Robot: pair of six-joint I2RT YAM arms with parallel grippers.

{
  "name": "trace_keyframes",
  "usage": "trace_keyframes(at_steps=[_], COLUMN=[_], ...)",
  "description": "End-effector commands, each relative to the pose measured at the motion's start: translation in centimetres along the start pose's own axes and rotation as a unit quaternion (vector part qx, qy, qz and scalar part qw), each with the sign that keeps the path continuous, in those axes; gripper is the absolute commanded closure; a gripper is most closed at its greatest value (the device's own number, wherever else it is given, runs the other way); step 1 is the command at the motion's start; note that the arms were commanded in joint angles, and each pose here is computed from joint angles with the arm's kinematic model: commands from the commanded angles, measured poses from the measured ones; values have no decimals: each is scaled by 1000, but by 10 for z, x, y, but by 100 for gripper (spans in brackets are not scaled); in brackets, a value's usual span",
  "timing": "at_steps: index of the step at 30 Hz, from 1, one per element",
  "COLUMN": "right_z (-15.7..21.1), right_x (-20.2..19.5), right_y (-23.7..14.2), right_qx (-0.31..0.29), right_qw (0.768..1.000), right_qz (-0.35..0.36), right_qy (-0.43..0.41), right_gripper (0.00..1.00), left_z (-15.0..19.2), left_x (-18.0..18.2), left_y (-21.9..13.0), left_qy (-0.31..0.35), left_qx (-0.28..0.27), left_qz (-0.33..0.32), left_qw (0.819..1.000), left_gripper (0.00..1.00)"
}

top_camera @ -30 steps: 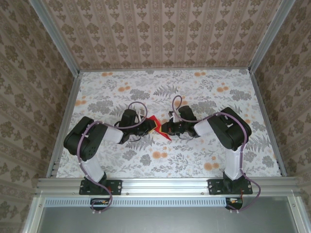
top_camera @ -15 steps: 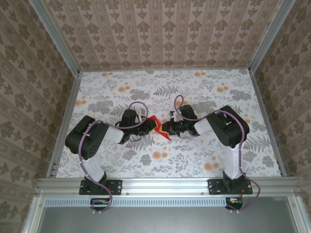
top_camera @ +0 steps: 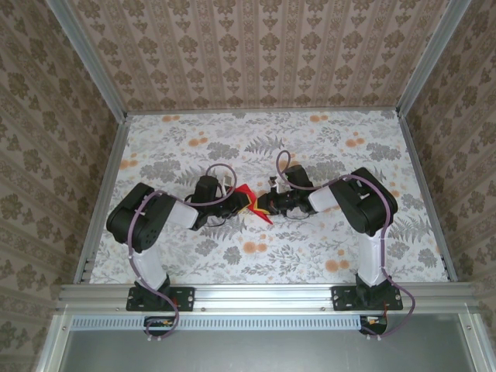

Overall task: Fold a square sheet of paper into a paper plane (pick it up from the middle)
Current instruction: Fold the wing for the fifth time at the center of the table.

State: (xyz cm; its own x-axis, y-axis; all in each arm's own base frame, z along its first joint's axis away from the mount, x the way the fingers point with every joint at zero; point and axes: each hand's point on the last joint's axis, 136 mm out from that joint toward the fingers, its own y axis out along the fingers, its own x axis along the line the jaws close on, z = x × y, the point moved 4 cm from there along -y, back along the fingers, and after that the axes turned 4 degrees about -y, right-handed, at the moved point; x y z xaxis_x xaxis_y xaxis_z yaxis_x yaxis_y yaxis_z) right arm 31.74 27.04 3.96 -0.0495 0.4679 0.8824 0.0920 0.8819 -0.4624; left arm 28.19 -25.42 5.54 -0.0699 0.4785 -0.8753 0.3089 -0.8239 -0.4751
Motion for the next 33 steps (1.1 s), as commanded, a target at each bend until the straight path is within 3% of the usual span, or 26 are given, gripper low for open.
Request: trace_keyframes(at_steps=[1,5,19,26,33], right_z=[18,19,16,12,19], right_x=[-34,-37,-29,1,10], right_y=[4,5,3,-7,-20], right_qx=[24,26,33,36,54], right_qw=[997,996,997,998,992], right_qz=[61,65,67,34,56], right_qy=[45,50,37,-31,-95], right_gripper=[92,93,87,77,74], left_z=[-5,-6,0,0,1], left_x=[-16,-23,17,27,30], left_y=[0,-1,4,2,1], left_qy=[20,31,-7,-25,-33], left_qx=[-11,-12,9,13,14], left_qz=[33,39,-82,-134,-143], left_qw=[999,999,997,991,989], left_gripper=[77,76,81,82,82])
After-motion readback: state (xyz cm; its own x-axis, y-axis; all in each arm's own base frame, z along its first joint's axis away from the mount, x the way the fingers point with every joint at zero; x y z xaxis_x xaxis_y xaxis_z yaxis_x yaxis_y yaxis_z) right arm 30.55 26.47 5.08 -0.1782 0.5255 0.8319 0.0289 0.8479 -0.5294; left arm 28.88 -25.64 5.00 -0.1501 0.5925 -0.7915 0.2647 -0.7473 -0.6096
